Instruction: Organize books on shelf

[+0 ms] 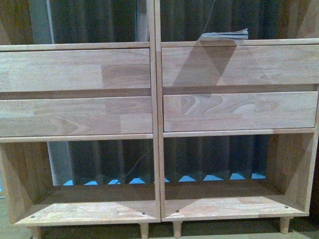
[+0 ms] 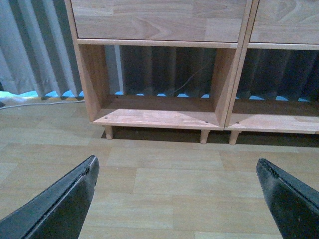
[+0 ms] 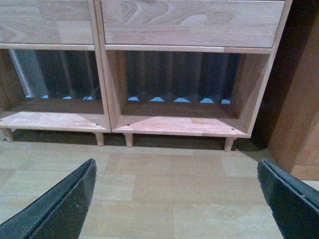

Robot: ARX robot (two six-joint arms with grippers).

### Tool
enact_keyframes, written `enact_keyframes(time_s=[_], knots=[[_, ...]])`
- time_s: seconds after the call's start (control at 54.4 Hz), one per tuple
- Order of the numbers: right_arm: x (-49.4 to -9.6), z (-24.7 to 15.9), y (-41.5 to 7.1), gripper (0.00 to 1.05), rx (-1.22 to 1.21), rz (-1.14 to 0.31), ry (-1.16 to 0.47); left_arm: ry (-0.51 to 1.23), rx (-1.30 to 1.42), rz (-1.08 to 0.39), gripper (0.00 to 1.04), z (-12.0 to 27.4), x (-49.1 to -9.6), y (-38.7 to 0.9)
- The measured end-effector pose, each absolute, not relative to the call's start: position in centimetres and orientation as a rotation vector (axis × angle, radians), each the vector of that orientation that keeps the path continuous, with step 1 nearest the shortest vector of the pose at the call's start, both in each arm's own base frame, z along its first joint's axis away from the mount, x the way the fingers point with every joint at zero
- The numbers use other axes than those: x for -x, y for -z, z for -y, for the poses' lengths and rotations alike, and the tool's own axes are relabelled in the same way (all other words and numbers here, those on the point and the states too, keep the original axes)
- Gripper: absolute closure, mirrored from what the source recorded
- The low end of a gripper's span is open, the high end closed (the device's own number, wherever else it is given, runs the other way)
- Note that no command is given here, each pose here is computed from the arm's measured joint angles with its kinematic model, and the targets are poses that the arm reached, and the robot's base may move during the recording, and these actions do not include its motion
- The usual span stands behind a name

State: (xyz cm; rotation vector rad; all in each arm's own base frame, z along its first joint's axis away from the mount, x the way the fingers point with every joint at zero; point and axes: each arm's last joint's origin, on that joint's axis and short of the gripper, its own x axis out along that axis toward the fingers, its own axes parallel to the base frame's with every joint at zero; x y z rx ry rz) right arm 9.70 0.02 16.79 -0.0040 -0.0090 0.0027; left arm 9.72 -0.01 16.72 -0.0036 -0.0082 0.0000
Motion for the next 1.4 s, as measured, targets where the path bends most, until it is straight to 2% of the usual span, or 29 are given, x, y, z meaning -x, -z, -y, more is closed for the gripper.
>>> enact_keyframes(time_s=[1.396], knots=[[-9.70, -0.02, -16.79, 0.07, 0.002, 0.009, -0.003, 0.000, 0.004, 0.009, 0.07, 0.01, -9.72, -16.72]])
